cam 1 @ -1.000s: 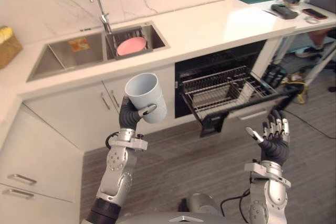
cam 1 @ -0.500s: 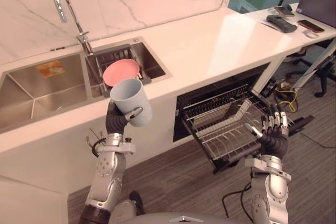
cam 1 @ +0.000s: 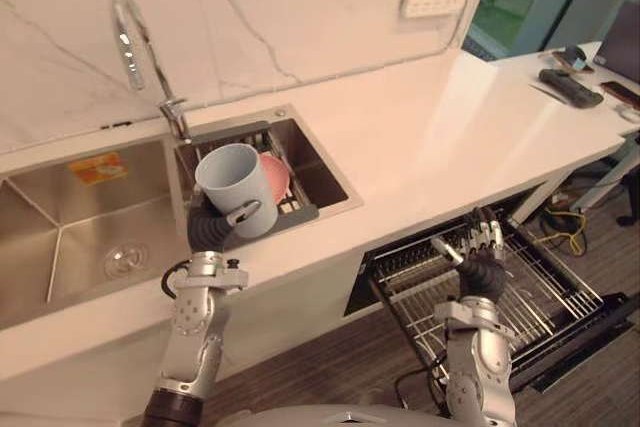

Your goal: Walk over to the sink, pick up the cup, carry it to the dishwasher, place the cup inside the dishwasher, then close the dishwasher door

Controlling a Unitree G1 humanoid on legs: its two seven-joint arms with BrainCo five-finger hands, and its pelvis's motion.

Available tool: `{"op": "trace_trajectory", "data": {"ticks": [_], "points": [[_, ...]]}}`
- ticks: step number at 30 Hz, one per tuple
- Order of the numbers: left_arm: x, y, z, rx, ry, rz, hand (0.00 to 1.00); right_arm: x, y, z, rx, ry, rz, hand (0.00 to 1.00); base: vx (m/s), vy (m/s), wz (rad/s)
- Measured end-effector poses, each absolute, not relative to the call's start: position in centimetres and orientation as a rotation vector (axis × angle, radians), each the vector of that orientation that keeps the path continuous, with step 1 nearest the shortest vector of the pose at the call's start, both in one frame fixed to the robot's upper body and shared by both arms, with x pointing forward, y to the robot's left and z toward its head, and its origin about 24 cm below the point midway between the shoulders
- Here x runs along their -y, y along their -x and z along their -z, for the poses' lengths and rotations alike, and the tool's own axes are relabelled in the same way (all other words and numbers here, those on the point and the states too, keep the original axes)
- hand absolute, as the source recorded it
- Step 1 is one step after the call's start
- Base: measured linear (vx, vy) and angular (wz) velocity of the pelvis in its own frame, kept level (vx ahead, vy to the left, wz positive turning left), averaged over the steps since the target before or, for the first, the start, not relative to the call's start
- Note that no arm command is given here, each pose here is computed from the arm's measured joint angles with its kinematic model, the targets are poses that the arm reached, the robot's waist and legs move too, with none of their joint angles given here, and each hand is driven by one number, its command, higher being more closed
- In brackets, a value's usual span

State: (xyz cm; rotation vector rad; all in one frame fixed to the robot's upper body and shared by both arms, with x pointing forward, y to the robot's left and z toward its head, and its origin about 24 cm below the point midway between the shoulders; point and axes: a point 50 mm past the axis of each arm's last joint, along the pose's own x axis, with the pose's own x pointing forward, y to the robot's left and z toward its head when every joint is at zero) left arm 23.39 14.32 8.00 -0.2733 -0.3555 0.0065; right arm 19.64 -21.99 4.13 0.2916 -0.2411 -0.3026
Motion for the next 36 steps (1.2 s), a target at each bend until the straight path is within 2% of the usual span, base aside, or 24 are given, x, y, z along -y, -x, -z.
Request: {"op": "trace_trajectory", "data": {"ticks": [8, 12, 22, 28, 29, 36], "points": [[-14.1, -23.5, -8.5, 0.378, 0.293, -0.012, 1.00, 21.5, -19.8, -4.4, 0.254, -0.303, 0.278, 0.00, 0.00, -0.021, -0.16], [-14.0, -23.4, -9.4, 0.417, 0.301, -0.007, 1.00, 20.7, -20.0, -4.4, 0.274, -0.392, 0.217, 0.00, -0.02, 0.026, 0.01], [-12.5, -24.3, -10.7, 0.459, 0.317, 0.021, 1.00, 19.1, -20.5, -10.0, 0.572, -0.548, -0.057, 0.00, 0.00, 0.002, -0.02], [-11.4, -25.2, -10.5, 0.439, 0.289, 0.007, 1.00, 17.4, -21.5, -10.3, 0.532, -0.586, -0.144, 0.00, -0.03, 0.003, -0.08], [-10.4, -25.8, -9.8, 0.404, 0.265, -0.020, 1.00, 15.8, -22.3, -10.2, 0.452, -0.630, -0.217, 0.00, 0.00, 0.000, 0.00], [-10.4, -25.8, -9.4, 0.392, 0.233, -0.039, 1.00, 15.9, -22.3, -10.1, 0.447, -0.629, -0.213, 0.00, 0.00, -0.002, 0.01]]}}
